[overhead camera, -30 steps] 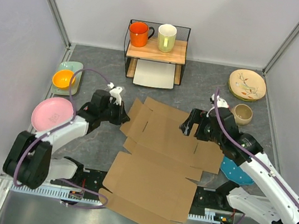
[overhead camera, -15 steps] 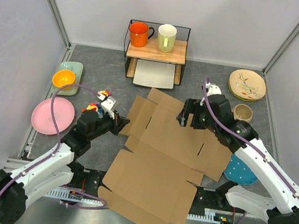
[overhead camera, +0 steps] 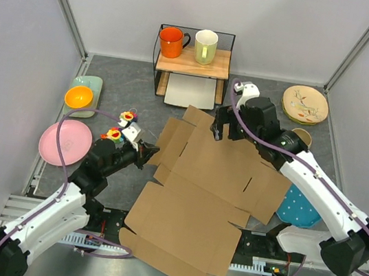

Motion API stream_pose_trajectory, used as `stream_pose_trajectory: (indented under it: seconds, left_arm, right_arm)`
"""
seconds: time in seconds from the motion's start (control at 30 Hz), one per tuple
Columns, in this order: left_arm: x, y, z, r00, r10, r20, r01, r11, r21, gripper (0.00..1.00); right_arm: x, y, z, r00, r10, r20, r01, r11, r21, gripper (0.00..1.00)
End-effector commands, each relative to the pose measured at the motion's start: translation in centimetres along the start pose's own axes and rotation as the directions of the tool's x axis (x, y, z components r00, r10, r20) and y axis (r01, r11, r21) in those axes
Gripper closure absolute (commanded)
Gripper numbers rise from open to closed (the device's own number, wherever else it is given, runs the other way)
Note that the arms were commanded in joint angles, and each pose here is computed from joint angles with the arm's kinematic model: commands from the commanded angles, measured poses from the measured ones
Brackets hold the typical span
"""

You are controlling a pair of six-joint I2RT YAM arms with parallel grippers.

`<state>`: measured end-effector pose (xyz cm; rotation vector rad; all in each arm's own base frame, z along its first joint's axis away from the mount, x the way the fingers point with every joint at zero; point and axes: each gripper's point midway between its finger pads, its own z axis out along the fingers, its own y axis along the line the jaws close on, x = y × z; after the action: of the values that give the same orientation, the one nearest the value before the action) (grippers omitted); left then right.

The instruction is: Fold the paper box

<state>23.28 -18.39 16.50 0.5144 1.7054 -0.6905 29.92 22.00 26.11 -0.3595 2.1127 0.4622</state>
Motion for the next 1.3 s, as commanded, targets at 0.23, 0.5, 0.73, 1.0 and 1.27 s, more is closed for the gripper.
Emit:
stream_pose_trajectory:
  seconds: [0.23, 0.5, 0.73, 1.0, 1.27]
  left_arm:
    - [-2.5, -0.5, -0.8, 0.993, 0.096, 0.073, -0.097, 0.995, 0.012, 0.98]
    - [-2.8, -0.6, -1.1, 0.991, 0.105, 0.086, -0.107, 0.994, 0.015, 0.98]
    - [-2.8, -0.8, -1.1, 0.991, 0.104, 0.086, -0.106, 0.994, 0.023, 0.98]
    - [-2.6, -0.5, -1.0, 0.991, 0.099, 0.087, -0.100, 0.995, 0.009, 0.98]
    - [-2.5, 0.0, -0.9, 0.992, 0.088, 0.086, -0.086, 0.996, -0.020, 0.98]
  right_arm:
    - [0.4, -1.6, 4.0, 0.995, -0.084, 0.047, 0.082, 0.996, 0.048, 0.02]
    - [0.7, -3.1, 4.8, 0.994, -0.033, 0.109, 0.032, 0.999, 0.012, 0.02]
    - [1.1, -2.0, 6.3, 0.993, -0.008, 0.119, 0.025, 0.990, -0.141, 0.02]
    - [2.4, 0.7, 6.9, 0.999, -0.018, 0.047, 0.032, 0.949, -0.313, 0.11]
    - [4.1, 0.7, 6.9, 0.999, -0.049, -0.011, 0.042, 0.943, -0.330, 0.34]
